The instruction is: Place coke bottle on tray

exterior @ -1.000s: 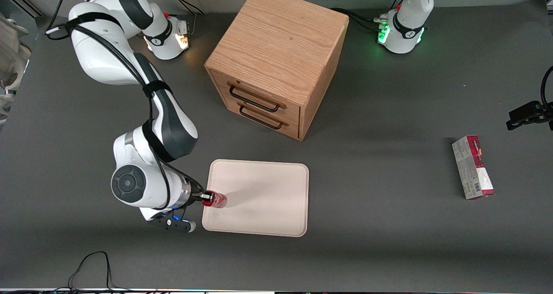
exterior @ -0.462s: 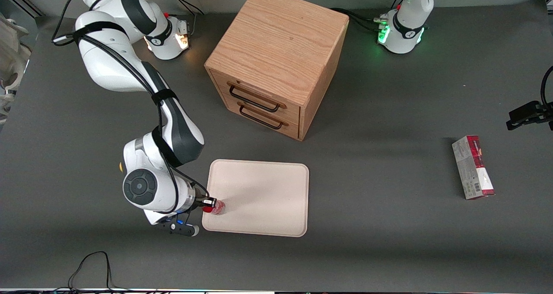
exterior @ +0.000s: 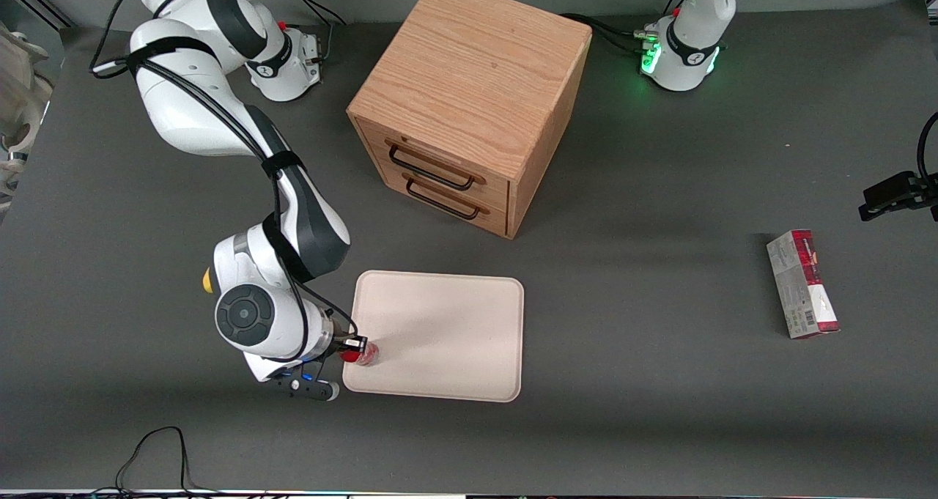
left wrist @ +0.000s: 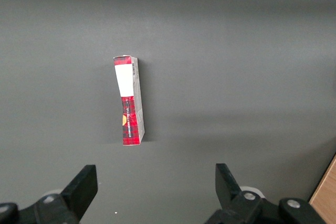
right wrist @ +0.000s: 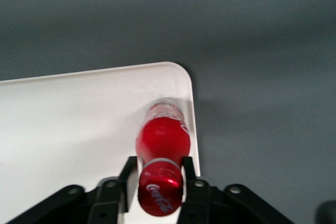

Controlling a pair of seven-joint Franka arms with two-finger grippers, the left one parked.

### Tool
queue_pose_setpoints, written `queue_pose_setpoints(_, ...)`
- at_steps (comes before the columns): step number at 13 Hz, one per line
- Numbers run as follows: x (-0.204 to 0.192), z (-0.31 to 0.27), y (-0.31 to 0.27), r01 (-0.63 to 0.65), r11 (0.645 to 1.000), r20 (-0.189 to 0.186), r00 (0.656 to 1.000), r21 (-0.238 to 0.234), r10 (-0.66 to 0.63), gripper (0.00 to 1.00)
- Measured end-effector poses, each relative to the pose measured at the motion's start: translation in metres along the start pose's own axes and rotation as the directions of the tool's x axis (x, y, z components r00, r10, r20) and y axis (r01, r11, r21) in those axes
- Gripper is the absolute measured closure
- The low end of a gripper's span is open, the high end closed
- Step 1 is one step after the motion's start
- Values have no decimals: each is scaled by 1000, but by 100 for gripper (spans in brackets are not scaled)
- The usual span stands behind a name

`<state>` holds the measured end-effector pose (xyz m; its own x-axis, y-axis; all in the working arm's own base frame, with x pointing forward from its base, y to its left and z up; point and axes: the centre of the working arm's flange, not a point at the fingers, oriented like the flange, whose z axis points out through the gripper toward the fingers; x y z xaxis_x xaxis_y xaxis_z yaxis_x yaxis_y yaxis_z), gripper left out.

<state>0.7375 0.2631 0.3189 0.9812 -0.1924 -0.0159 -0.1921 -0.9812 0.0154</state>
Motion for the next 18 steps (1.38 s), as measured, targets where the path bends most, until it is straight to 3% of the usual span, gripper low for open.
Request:
queue_pose_setpoints(5,-2,-5,-6,10,1000,-16,1000,-7,-10,0)
queue_pose_setpoints(15,-2,-4,-6,10,1000,-15,1000,-8,-10,0)
queue_pose_setpoints(18,-5,-10,-3,8,1000,10,1000,-26,-7,0)
